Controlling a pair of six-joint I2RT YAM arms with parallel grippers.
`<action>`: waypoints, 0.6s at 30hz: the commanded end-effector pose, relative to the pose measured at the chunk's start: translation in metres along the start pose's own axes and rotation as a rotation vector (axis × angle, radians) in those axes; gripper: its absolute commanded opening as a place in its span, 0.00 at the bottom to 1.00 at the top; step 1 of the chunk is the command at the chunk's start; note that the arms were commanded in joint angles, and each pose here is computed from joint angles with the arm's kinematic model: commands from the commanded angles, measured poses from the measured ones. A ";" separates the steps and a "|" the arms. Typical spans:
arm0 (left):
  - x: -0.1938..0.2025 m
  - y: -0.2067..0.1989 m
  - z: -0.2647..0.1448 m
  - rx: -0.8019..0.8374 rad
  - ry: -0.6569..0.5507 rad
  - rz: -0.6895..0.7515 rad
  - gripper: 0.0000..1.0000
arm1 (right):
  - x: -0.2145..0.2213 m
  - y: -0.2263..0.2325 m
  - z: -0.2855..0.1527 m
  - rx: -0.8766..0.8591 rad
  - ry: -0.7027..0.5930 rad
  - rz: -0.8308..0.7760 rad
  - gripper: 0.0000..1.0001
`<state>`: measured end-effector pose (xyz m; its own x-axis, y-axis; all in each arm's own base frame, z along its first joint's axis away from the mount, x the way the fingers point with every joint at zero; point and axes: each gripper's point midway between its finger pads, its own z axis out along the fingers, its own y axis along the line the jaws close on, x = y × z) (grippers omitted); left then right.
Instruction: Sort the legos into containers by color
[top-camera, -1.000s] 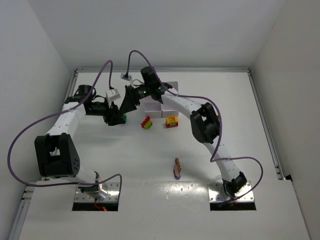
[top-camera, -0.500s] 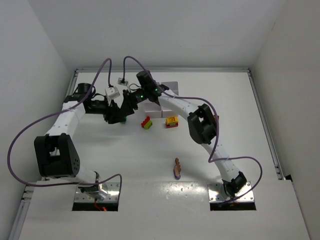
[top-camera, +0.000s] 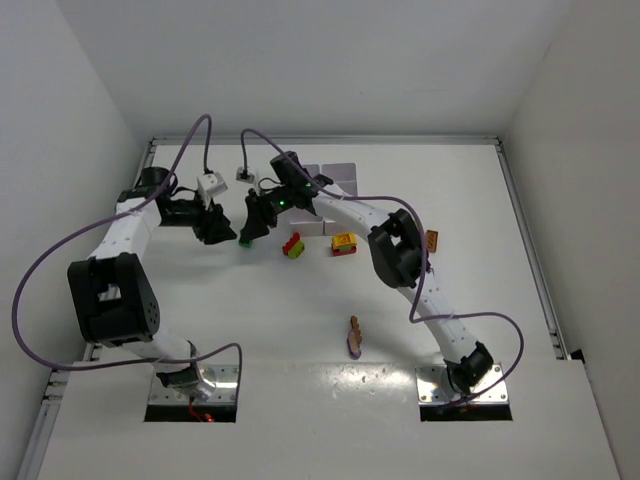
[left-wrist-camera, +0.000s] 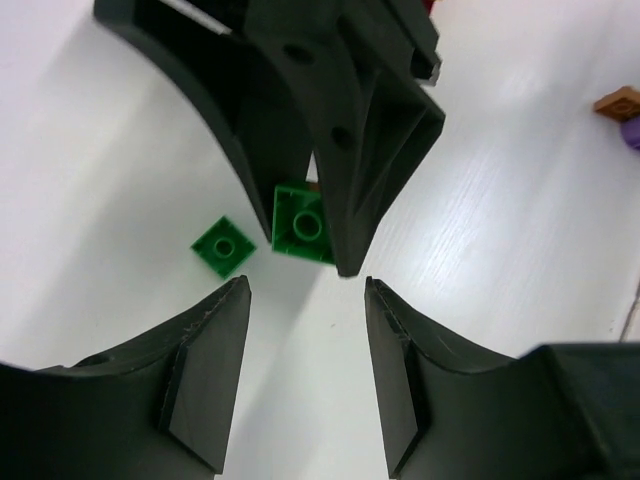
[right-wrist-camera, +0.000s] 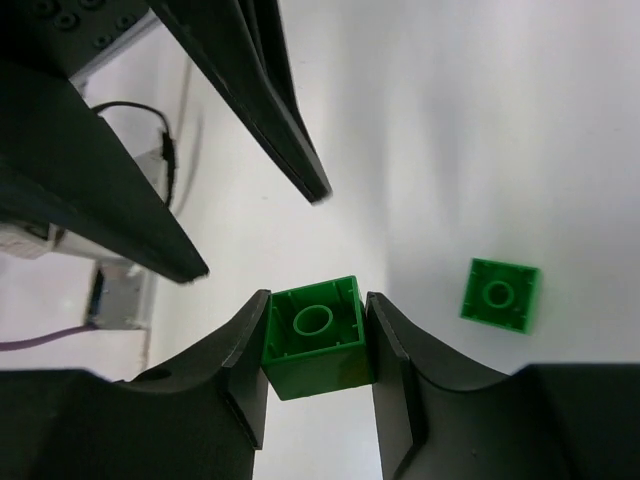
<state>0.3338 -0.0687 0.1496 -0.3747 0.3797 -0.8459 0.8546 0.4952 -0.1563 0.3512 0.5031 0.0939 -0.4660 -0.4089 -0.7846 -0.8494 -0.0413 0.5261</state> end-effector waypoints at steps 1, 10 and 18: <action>-0.005 0.017 -0.009 -0.040 -0.013 0.065 0.55 | -0.015 -0.016 0.001 0.059 -0.031 -0.097 0.16; 0.008 0.036 -0.022 -0.110 0.001 0.043 0.55 | 0.004 -0.036 0.005 0.178 0.037 -0.121 0.53; -0.009 0.028 -0.031 -0.129 -0.034 0.091 0.55 | -0.016 -0.030 -0.002 0.200 0.016 -0.172 0.57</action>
<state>0.3459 -0.0333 0.1382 -0.3953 0.4000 -0.8269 0.8112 0.5744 -0.1099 0.3773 0.4975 0.0461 -0.4081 -0.4760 -0.7791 -0.9069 0.1135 0.4057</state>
